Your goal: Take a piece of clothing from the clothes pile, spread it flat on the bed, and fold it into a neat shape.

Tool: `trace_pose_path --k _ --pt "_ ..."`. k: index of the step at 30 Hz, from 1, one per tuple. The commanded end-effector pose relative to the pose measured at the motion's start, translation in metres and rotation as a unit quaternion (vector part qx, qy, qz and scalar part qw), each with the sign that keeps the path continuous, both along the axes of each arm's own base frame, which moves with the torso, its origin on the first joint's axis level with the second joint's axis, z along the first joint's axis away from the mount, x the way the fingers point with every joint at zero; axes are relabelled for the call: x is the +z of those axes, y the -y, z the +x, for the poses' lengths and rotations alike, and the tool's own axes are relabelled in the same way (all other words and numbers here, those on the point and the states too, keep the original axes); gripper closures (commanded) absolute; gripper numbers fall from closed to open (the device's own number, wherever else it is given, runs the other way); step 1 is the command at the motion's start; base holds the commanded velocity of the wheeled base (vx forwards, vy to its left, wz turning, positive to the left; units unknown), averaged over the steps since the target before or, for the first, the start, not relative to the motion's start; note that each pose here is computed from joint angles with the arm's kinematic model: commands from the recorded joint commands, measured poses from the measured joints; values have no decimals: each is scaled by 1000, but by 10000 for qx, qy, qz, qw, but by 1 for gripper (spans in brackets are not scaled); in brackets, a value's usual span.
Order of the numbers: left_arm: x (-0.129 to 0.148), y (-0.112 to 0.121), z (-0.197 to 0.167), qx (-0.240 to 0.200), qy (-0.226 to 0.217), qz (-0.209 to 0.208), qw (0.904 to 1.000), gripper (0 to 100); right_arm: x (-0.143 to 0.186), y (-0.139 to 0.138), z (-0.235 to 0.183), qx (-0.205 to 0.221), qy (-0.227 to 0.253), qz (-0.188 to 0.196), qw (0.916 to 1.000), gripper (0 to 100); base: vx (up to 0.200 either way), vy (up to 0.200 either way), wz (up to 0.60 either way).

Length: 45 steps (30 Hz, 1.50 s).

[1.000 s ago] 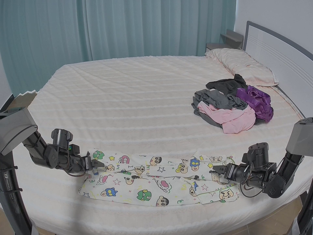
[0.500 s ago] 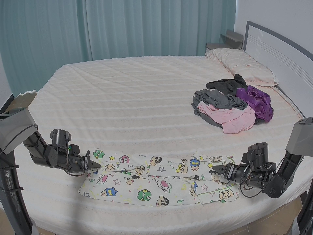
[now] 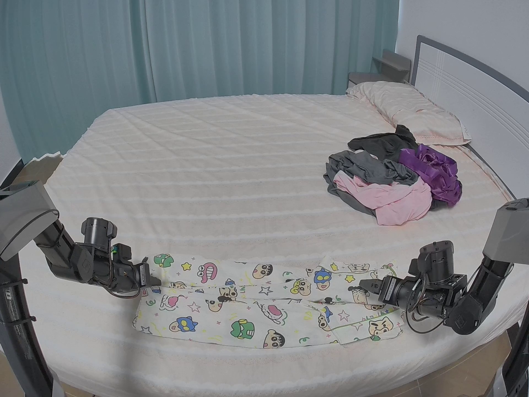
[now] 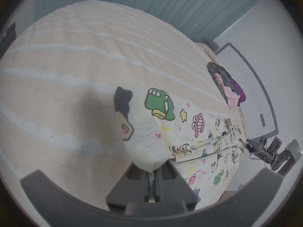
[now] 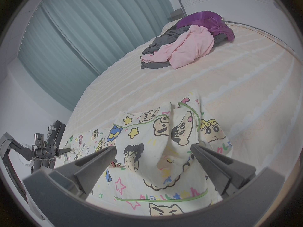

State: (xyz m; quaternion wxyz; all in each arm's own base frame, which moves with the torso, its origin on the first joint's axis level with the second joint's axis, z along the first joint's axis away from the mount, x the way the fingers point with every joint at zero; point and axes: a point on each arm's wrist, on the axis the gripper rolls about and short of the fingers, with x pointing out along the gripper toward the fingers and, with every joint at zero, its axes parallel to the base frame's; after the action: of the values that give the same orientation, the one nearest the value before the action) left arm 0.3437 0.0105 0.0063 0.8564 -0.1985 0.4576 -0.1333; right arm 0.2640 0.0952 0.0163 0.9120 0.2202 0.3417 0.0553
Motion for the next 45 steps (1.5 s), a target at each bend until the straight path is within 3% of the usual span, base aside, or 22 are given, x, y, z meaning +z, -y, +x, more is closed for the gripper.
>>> trace_pose_path --k 1,17,30,36,41,44,45 --pt "15 -4 -4 63 118 14 9999 100 0 0 0 -4 10 12 10000 0 0 0 0" --pt "42 -31 -16 432 217 112 9988 100 14 9 5 -192 274 93 9994 0 0 0 0" --pt "71 -85 -30 996 347 366 9937 100 17 19 11 -374 351 129 9986 0 0 0 0" --pt "102 -117 -44 1271 400 541 9896 100 17 25 14 -462 356 140 9982 0 0 0 0" --pt "126 -114 -49 1570 411 757 9838 100 20 24 15 -475 417 150 9979 0 0 0 0" --pt "133 -98 -49 1545 351 866 9836 100 20 24 15 -467 417 150 9979 0 0 0 0" --pt "138 -80 -48 1505 315 884 9841 100 20 24 15 -467 424 153 9979 0 0 0 0"
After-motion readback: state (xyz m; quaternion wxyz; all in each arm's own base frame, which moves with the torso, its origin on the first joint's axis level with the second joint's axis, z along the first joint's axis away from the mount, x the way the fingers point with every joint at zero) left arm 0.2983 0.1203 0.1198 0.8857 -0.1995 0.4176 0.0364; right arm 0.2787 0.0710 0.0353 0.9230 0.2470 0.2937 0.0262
